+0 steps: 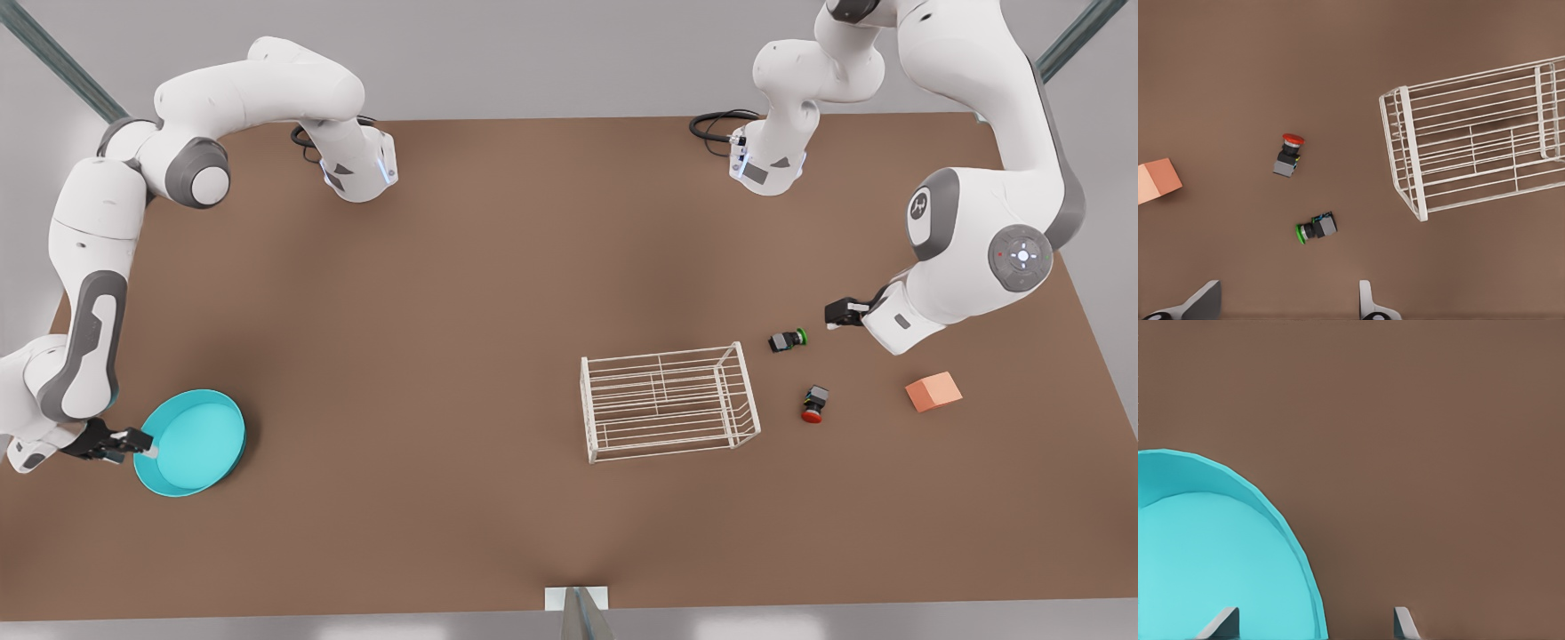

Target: Place the plate on the shelf with right arm and place the red button switch in the plate with left arm

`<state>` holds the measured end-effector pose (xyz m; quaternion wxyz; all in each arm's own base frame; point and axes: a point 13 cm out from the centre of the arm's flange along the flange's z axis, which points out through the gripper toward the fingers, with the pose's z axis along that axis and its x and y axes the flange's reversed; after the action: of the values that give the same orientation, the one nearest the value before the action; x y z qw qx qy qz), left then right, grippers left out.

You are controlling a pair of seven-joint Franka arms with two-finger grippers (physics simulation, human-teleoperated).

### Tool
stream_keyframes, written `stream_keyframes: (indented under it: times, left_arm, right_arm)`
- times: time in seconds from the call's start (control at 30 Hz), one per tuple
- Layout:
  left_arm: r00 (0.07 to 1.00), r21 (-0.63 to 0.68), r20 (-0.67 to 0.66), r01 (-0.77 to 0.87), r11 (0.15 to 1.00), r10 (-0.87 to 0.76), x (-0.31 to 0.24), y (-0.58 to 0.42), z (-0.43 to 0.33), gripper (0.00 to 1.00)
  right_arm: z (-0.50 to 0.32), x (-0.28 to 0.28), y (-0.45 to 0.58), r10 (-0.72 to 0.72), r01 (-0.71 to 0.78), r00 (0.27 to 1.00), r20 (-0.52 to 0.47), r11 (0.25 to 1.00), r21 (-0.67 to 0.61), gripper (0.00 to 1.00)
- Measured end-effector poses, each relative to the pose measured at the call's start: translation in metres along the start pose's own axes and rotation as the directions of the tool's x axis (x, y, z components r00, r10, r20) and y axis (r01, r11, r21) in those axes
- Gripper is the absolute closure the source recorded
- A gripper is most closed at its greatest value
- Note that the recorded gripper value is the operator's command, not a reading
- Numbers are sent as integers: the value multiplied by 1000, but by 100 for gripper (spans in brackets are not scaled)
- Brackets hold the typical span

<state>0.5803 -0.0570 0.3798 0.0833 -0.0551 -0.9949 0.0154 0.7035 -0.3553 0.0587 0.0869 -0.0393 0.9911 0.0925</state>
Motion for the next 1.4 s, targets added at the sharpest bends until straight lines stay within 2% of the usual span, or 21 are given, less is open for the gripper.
stream_keyframes:
  times: [0.07, 0.17, 0.47, 0.5, 0.63, 0.77, 1.1, 1.4]
  left_arm:
    - [1000, 0, 0, -1, 1000, 1, 0, 0, 0, 0]
    - [1000, 0, 0, 0, 1000, 0, 0, 1, 0, 0]
    - [1000, 0, -3, 0, 1000, 0, 1, 2, 1, 0]
    - [1000, 1, -6, 0, 1000, 0, 2, 1, 2, 0]
    - [1000, 1, -8, -2, 1000, 2, 3, 1, 3, 0]
    - [1000, 0, -9, 0, 1000, 0, 3, 2, 3, 0]
    - [997, -18, -53, 63, 998, -63, 19, 40, 22, 0]
    - [993, -31, -73, 94, 995, -96, 30, 42, 33, 0]
  right_arm:
    - [0, 0, 1, 10, -10, 1000, 0, 1000, -8, 36]
    - [1, 2, 1, 22, -22, 1000, -3, 1000, -14, 40]
    - [7, 15, 2, 74, -76, 997, -22, 995, -62, 41]
    - [8, 19, 2, 89, -90, 996, -25, 993, -77, 44]
    - [9, 27, 6, 118, -123, 992, -42, 985, -122, 71]
    - [8, 31, 12, 126, -134, 990, -63, 980, -144, 79]
    - [-48, 6, 61, 93, -107, 993, -70, 966, -237, 81]
    - [-109, -62, 242, -109, 71, 991, -83, 926, -370, 82]
